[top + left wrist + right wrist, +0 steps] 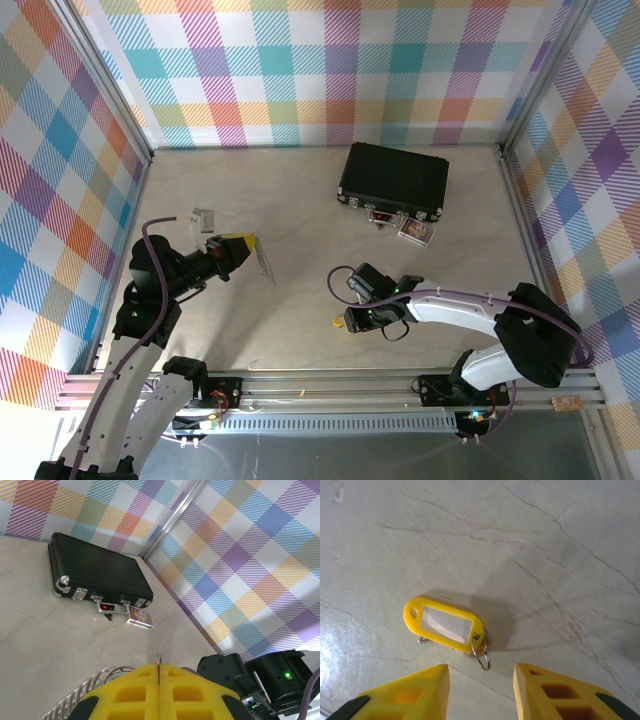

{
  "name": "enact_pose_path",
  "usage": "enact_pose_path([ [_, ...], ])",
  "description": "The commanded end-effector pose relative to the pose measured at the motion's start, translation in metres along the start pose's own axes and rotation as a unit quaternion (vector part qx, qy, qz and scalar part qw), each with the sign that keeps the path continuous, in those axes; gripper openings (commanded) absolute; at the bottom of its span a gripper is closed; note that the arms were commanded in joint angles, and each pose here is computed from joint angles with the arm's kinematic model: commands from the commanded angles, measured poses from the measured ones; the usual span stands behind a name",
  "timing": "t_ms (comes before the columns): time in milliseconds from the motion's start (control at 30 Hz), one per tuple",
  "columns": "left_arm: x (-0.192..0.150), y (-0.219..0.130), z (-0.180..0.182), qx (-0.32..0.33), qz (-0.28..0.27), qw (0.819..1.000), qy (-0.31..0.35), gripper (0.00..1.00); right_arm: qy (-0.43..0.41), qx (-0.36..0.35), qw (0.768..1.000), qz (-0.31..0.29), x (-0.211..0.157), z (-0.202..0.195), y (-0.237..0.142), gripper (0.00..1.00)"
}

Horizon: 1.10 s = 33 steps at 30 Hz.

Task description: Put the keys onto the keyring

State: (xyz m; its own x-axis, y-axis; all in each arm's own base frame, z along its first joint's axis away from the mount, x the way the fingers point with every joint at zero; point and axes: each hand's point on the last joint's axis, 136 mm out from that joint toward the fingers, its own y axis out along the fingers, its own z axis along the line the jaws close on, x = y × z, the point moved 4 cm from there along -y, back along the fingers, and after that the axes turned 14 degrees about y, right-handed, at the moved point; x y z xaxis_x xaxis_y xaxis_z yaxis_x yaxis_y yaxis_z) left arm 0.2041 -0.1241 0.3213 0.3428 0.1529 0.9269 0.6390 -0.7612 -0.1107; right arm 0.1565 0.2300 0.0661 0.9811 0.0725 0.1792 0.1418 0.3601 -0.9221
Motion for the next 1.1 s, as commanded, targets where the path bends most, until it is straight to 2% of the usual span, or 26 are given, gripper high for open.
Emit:
enact_pose_path([
  [0, 0.008, -0.002, -0.009, -0.021, -0.022, 0.999, 0.016, 0.00, -0.008, 0.019, 1.000, -0.012, 0.002, 0.005, 0.002, 0.36],
  [333, 0.009, -0.002, -0.009, -0.022, -0.022, 0.999, 0.018, 0.00, -0.013, 0.016, 1.000, -0.012, 0.002, 0.003, 0.009, 0.22],
  [767, 0.010, -0.002, -0.009, -0.022, -0.022, 0.999, 0.018, 0.00, -0.023, 0.000, 1.000, -0.017, 0.006, 0.003, -0.002, 0.05],
  [867, 0.010, -0.001, -0.009, -0.023, -0.021, 0.999, 0.019, 0.00, -0.033, -0.013, 0.999, -0.002, 0.006, 0.006, -0.008, 0.01],
  [1067, 0.010, -0.003, -0.010, -0.022, -0.022, 0.999, 0.023, 0.00, -0.054, -0.073, 0.994, 0.057, 0.005, 0.004, -0.016, 0.00],
])
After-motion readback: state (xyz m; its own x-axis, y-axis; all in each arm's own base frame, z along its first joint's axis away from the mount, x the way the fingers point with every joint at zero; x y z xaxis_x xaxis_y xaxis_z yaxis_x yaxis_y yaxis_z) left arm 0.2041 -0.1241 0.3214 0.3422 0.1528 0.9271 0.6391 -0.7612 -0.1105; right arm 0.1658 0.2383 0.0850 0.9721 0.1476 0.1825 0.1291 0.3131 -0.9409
